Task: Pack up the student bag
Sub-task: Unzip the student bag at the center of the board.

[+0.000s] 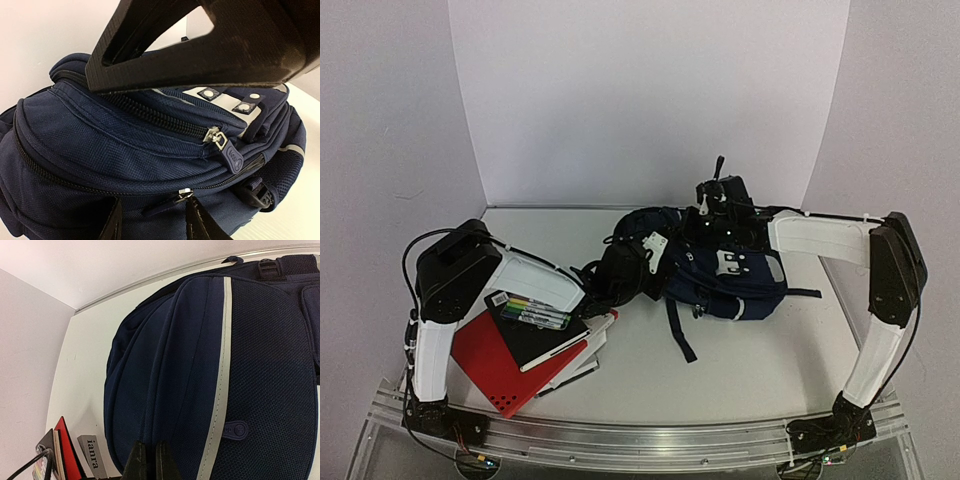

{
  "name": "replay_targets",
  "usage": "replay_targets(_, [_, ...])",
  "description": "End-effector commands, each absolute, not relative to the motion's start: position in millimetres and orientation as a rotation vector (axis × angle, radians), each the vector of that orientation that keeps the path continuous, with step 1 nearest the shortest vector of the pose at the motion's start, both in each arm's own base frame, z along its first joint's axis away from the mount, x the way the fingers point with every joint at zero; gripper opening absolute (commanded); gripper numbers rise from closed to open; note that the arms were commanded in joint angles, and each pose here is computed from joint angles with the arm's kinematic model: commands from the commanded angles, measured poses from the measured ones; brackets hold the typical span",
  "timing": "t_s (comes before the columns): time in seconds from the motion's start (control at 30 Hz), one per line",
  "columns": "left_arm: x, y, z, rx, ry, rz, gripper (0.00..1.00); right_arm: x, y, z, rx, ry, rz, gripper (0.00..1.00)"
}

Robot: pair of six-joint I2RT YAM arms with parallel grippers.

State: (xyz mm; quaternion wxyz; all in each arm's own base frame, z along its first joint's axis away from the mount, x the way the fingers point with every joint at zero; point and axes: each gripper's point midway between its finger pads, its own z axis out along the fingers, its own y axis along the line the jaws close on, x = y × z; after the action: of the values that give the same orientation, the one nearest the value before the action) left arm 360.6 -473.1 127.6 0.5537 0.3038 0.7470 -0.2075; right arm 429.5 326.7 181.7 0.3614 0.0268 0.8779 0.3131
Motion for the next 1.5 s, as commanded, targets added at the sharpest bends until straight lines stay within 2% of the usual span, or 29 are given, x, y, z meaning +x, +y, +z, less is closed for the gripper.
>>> replay_targets(0.0, [387.7,-465.6,144.1,0.669,1.699,-0.374,0.42,426.4,342.3,260.3,0.022,2.061,0.994,0.00])
replay_targets(0.13, [387.1,-470.0,143.7,0.718,1.669,-0.361,0.36,425.7,342.4,258.9,0.022,2.065,1.002,0.00])
replay_targets(0.43, [392.4,-469.7,158.0,0.687,1.637,-0.348,0.05,425.4,339.0,254.2,0.033,2.073,0.997,0.00])
replay_targets(0.57, [392.5,-464.4,171.8,0.651,1.621,-0.349,0.00,423.0,336.5,245.1,0.034,2.092,0.984,0.00])
replay_targets(0.73, [399.3,-447.6,182.0,0.593,1.626,-0.332,0.00,418.4,335.6,233.2,0.026,2.120,0.980,0.00])
replay_targets(0.87, [389.5,-443.7,186.7,0.610,1.637,-0.437,0.02,417.9,332.8,230.4,0.031,2.125,0.974,0.00])
replay_targets(1.0, [371.3,-450.5,178.6,0.709,1.631,-0.518,0.11,419.4,332.6,237.1,0.025,2.114,0.993,0.00])
replay_targets(1.2, [365.4,-453.7,165.9,0.835,1.578,-0.462,0.29,419.9,335.5,246.9,0.016,2.107,1.052,0.00])
replay_targets(1.47, [366.7,-459.5,161.8,0.935,1.453,-0.355,0.40,420.4,334.8,256.0,0.030,2.103,1.109,0.00])
